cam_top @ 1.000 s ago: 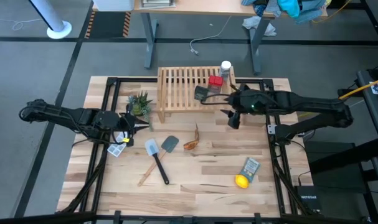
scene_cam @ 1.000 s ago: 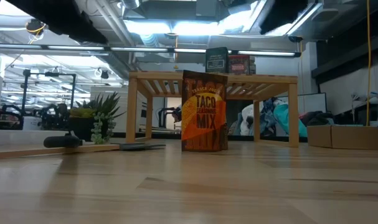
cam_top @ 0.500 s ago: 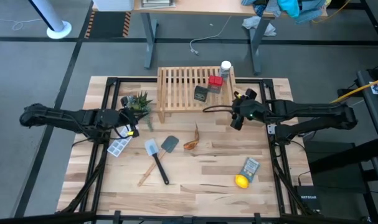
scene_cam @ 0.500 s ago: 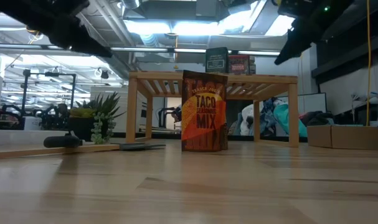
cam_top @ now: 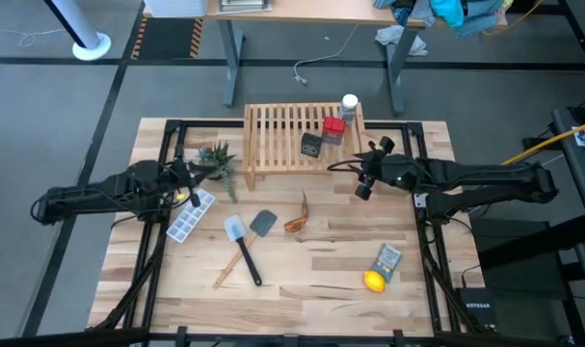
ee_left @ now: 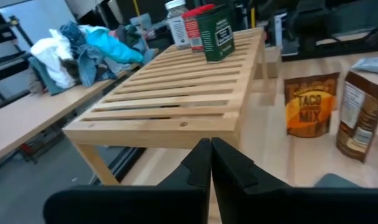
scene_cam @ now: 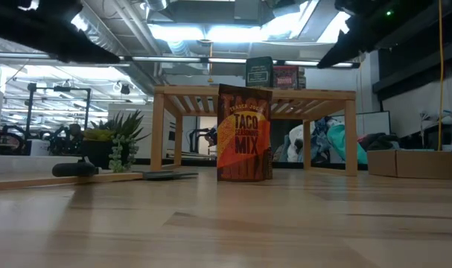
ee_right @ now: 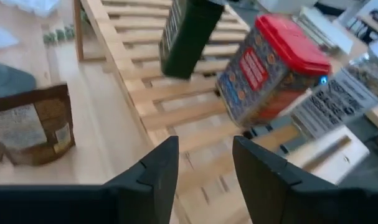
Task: Shelf spices
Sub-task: Remove the black seasoning can from the shelf
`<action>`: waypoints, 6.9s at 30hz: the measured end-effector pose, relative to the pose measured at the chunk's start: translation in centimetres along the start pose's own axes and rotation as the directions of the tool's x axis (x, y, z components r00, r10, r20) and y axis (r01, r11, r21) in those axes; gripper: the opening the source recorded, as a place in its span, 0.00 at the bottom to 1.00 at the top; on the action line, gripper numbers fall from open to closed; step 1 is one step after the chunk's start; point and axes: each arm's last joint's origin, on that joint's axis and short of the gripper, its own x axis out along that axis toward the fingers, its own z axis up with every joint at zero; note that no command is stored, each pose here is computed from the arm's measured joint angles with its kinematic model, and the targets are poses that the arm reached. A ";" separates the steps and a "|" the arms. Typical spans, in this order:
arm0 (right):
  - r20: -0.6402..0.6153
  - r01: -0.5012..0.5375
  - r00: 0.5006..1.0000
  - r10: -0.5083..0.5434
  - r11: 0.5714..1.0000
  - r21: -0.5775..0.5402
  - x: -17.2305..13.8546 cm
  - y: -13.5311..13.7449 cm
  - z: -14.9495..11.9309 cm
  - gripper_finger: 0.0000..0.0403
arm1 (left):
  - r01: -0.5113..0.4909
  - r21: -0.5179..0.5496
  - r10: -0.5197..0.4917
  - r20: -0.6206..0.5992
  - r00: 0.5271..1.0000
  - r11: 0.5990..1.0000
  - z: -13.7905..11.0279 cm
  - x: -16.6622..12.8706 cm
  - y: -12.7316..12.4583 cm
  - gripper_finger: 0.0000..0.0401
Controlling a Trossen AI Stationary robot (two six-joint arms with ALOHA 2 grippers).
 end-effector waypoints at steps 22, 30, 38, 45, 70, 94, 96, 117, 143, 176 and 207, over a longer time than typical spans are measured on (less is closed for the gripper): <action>0.137 0.061 0.988 -0.074 0.993 0.098 7.8 0.7 -0.1 0.39 | 0.016 0.000 -0.016 -0.008 1.000 1.000 -1.8 0.0 -0.4 0.01; 0.166 0.006 0.986 -0.024 0.994 0.108 7.8 1.0 0.1 0.39 | 0.016 0.007 -0.016 -0.010 1.000 1.000 -1.9 0.0 -0.4 0.00; 0.164 -0.001 0.986 -0.024 0.988 0.152 7.8 1.0 0.1 0.42 | 0.016 0.007 -0.015 -0.009 1.000 1.000 -1.9 0.0 -0.4 0.01; 0.164 -0.004 0.986 -0.025 0.984 0.179 7.8 1.0 0.1 0.63 | 0.016 0.029 -0.016 -0.009 1.000 0.999 -1.9 0.0 -0.4 0.01; 0.256 -0.013 0.965 -0.053 0.968 0.250 11.1 1.2 0.1 0.87 | 0.018 0.048 -0.017 -0.018 1.000 0.999 -1.9 0.0 -0.4 0.01; 0.360 -0.069 0.932 -0.034 0.960 0.270 12.6 0.6 0.3 0.34 | 0.019 0.045 -0.018 -0.023 1.000 0.999 -2.0 0.0 -0.5 0.01; 0.364 -0.076 0.931 -0.028 0.960 0.268 12.6 0.6 0.4 0.28 | 0.019 0.045 -0.018 -0.023 1.000 0.999 -2.0 0.0 -0.5 0.01; 0.347 -0.076 0.938 0.010 0.981 0.176 1.8 6.5 2.1 0.28 | 0.012 0.031 -0.011 -0.026 1.000 0.999 -2.0 0.0 -0.4 0.01; 0.233 -0.391 0.917 0.324 0.849 0.357 0.5 6.7 -9.8 0.28 | 0.000 -0.127 -0.003 -0.025 1.000 0.992 -2.0 0.0 -0.4 0.01; 0.313 -0.434 0.888 0.336 0.836 0.336 5.6 11.3 -12.5 0.28 | -0.001 -0.197 -0.004 -0.027 1.000 0.980 -2.0 0.0 -0.4 0.01; 0.174 -0.378 0.925 0.339 0.870 0.316 7.5 12.7 -14.7 0.37 | -0.002 -0.199 -0.004 -0.029 1.000 0.980 -2.0 0.0 -0.4 0.01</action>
